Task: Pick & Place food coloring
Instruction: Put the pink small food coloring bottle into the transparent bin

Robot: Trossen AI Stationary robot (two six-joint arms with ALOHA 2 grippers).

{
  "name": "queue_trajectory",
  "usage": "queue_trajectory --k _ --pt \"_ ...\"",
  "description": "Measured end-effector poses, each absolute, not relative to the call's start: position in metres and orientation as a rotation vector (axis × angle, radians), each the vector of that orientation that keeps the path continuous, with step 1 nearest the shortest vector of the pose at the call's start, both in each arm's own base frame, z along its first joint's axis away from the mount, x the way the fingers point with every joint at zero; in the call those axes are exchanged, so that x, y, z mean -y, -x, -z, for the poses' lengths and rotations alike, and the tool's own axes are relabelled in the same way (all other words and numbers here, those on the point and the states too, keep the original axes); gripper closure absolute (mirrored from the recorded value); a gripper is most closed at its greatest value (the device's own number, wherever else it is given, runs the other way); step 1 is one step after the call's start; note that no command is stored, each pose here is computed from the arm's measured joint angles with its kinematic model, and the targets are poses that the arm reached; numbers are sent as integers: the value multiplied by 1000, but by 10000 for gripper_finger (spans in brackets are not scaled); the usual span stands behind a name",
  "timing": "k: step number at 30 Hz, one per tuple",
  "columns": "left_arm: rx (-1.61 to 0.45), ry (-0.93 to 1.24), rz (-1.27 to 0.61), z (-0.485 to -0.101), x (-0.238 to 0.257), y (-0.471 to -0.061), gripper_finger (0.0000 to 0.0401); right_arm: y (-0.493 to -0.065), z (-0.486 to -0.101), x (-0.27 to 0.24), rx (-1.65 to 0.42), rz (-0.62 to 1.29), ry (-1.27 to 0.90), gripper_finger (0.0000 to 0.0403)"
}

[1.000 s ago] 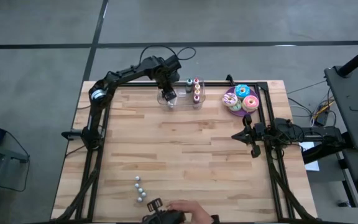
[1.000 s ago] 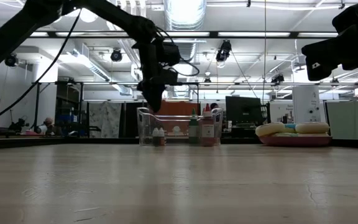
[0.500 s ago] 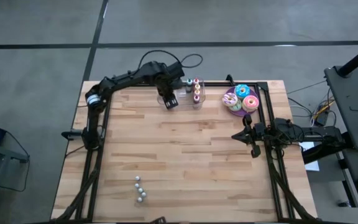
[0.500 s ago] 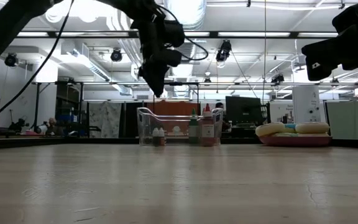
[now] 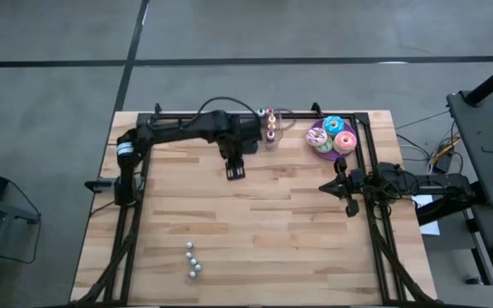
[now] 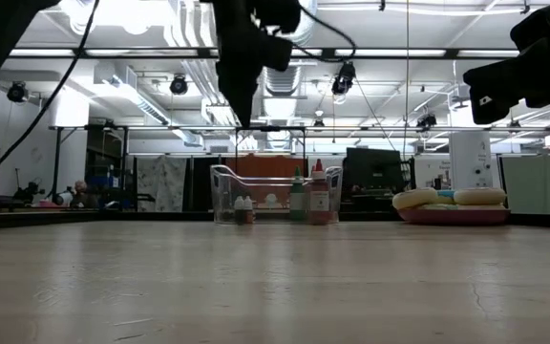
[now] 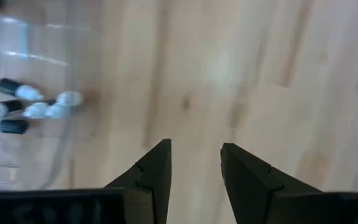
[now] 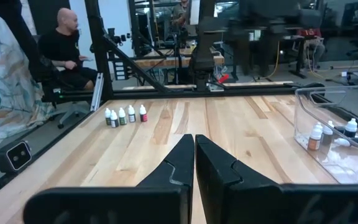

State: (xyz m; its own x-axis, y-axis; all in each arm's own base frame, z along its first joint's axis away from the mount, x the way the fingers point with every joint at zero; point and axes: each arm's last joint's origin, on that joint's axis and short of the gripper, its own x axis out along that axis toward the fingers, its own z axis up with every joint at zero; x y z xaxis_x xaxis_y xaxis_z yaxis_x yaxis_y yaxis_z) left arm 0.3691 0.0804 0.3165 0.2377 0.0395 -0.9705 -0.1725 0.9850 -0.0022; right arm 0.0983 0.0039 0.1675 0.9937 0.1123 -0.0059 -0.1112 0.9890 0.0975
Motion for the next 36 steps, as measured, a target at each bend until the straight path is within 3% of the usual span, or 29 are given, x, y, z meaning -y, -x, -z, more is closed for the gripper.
queue_trajectory --k 15,36 --pt "-1361 -78 112 -322 41 -366 291 -98 -168 -4 -11 -112 -97 394" --pt "-1375 -187 285 -321 157 -331 291 -98 -168 -4 -11 -112 -97 394"
